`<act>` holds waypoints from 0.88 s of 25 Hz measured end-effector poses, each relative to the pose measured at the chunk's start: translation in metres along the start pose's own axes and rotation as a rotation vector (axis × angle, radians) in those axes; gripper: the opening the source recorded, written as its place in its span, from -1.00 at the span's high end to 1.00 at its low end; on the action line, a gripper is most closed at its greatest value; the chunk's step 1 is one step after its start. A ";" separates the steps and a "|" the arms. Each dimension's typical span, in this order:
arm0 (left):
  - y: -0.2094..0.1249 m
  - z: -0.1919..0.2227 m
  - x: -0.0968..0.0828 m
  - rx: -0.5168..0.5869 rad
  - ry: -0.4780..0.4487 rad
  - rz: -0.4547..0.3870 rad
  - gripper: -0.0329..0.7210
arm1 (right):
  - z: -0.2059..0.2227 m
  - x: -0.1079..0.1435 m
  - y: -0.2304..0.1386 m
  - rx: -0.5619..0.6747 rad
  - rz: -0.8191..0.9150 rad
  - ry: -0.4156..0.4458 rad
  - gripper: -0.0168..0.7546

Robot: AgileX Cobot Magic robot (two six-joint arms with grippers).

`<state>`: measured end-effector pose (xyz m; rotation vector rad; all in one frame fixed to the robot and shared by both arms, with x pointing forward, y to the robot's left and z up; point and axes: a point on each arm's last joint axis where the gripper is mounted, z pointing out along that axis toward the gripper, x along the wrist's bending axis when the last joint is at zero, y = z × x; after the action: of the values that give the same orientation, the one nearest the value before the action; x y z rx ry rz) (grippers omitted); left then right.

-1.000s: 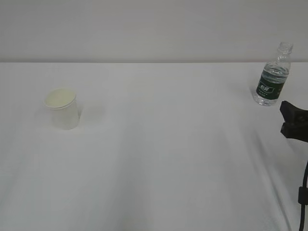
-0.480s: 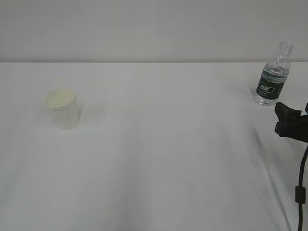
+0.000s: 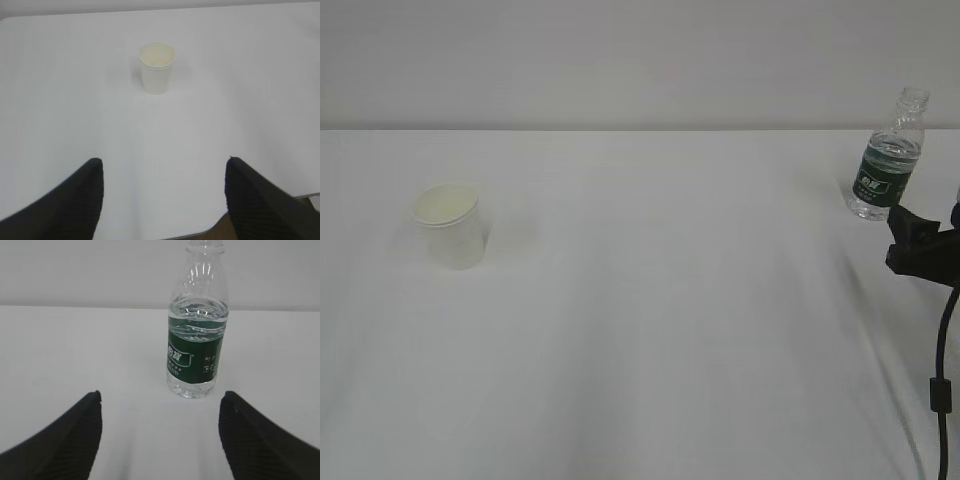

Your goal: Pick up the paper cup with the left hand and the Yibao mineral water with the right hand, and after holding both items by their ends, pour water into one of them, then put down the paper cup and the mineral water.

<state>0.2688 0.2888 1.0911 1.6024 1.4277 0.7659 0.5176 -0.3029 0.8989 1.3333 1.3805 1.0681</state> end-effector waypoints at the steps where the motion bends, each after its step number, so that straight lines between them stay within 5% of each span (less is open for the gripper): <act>1: 0.000 0.000 0.000 0.000 0.000 0.000 -0.51 | 0.000 0.000 0.000 0.001 0.000 -0.003 -0.48; 22: 0.000 0.000 -0.001 0.000 -0.006 -0.004 -0.51 | 0.016 -0.002 -0.010 0.023 -0.007 -0.027 -0.48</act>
<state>0.2687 0.2883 1.0911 1.5998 1.4264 0.7586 0.5312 -0.3057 0.8859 1.3538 1.3806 1.0288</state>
